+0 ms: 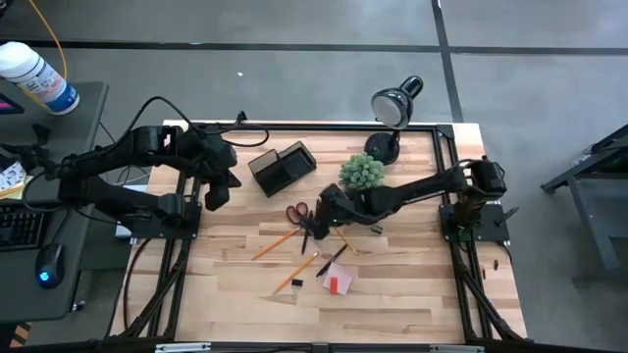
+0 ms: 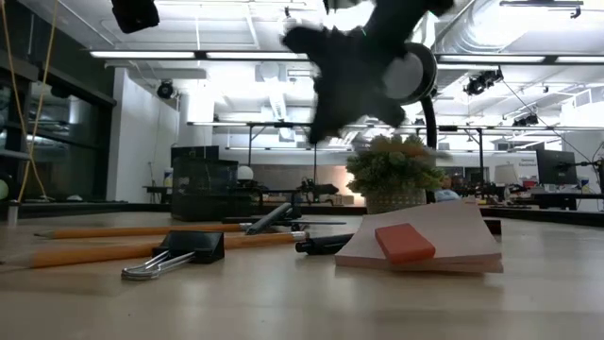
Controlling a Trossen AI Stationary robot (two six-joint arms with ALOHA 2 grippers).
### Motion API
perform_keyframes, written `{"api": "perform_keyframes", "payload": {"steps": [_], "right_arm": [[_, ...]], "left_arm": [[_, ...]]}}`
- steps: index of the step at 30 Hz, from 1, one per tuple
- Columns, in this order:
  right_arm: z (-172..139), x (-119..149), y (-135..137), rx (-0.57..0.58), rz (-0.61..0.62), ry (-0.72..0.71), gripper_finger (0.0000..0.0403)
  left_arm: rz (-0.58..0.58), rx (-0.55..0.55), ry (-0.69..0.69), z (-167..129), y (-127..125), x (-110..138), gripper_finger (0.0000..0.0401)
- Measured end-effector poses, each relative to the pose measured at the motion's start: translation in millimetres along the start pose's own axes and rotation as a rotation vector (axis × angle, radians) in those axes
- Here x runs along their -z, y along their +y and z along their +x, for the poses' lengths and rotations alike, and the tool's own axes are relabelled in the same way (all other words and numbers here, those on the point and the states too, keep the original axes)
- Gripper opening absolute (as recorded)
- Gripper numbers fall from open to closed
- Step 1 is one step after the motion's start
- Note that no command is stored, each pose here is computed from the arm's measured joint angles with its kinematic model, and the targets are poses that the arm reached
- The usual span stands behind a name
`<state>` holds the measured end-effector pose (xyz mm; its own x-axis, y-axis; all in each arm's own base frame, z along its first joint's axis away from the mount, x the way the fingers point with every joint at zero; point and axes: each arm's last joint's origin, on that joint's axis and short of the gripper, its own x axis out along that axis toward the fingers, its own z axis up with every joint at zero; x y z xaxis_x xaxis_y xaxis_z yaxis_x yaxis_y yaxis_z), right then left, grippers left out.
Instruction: Pick and place office supplies into organizer
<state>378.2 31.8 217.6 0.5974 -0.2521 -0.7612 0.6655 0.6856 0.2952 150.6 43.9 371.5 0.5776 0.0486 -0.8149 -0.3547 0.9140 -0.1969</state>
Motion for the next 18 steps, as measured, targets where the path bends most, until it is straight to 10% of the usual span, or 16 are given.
{"api": "perform_keyframes", "payload": {"steps": [11, 18], "right_arm": [[-60.8, -120.7, 23.8, 0.099, -0.256, -0.524, 0.0017], [-67.3, -174.0, 6.6, -0.06, -0.165, -0.762, 0.0017]], "left_arm": [[0.031, 0.054, -0.087, -22.7, -2.0, 13.4, 0.0001], [0.095, 0.052, -0.311, -44.9, -3.9, 13.9, 0.0001]]}}
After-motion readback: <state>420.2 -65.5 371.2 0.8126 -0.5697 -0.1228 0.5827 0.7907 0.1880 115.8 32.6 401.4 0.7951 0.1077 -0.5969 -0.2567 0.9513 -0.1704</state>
